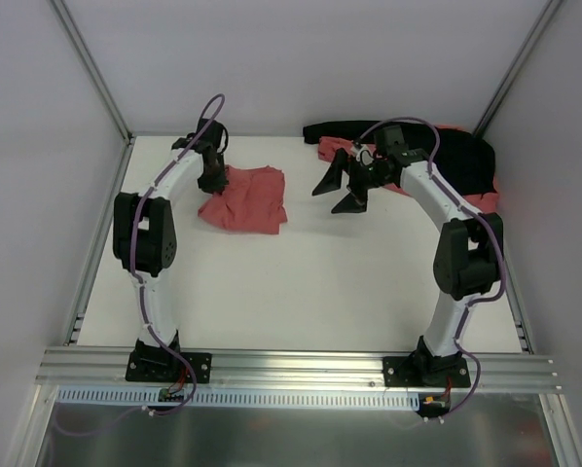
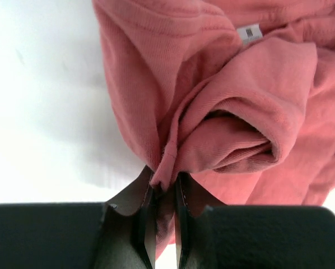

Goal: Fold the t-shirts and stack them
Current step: Put the neatly folded tshirt into the corner of the board with the left arm

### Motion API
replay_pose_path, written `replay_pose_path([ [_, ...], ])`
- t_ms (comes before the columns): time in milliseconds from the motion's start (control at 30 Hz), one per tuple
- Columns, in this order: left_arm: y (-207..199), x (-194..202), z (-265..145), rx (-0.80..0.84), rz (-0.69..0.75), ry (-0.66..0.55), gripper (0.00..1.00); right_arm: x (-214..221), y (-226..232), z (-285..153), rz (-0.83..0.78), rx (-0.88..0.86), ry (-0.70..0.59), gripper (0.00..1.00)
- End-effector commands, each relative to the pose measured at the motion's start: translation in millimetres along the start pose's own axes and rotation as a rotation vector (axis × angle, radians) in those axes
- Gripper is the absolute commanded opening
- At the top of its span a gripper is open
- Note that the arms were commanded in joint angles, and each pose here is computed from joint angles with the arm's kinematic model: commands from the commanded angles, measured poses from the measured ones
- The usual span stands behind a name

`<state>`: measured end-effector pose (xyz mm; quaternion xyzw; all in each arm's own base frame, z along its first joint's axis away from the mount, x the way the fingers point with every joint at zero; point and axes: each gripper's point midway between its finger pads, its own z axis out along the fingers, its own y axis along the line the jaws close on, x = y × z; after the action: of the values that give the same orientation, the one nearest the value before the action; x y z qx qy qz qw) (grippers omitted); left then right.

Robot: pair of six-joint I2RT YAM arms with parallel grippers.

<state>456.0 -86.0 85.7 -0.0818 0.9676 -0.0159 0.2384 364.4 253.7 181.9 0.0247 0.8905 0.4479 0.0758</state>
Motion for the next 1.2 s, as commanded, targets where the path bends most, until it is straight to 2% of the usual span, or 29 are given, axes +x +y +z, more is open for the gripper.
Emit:
replay_pose_path([
  [0, 36.3, -15.4, 4.7, -0.163, 0.122, 0.017, 0.00, 0.8, 18.3, -25.5, -0.021, -0.053, -0.044, 0.99],
  [33, 36.9, -29.2, 2.9, -0.169, 0.131, -0.009, 0.00, 0.2, 17.4, -28.5, -0.019, -0.055, -0.052, 1.00],
  [133, 55.5, -38.4, 16.1, -0.228, 0.166, 0.009, 0.00, -3.3, 12.4, -44.9, -0.002, -0.058, -0.093, 1.00],
  [433, 119.4, -51.8, 37.6, -0.350, 0.085, 0.009, 0.00, 11.4, -15.7, -68.9, 0.074, -0.035, -0.132, 0.99],
  [533, 121.7, -67.8, 41.5, -0.331, 0.061, -0.054, 0.00, 23.8, -25.5, -69.6, 0.088, -0.018, -0.121, 0.99],
  [700, 116.5, -118.1, 35.7, -0.270, 0.043, -0.234, 0.00, 36.1, -32.5, -71.2, 0.107, -0.002, -0.096, 1.00],
  [800, 134.4, -142.4, 34.1, -0.233, -0.006, -0.298, 0.00, 40.3, -33.1, -74.2, 0.108, 0.014, -0.086, 1.00],
  [967, 163.3, -167.6, 43.3, -0.215, -0.065, -0.352, 0.00, 45.8, -31.2, -84.0, 0.103, 0.050, -0.078, 1.00],
  [1167, 201.6, -177.9, 57.6, -0.220, -0.140, -0.376, 0.00, 57.1, -33.1, -89.0, 0.146, 0.090, -0.036, 0.99],
])
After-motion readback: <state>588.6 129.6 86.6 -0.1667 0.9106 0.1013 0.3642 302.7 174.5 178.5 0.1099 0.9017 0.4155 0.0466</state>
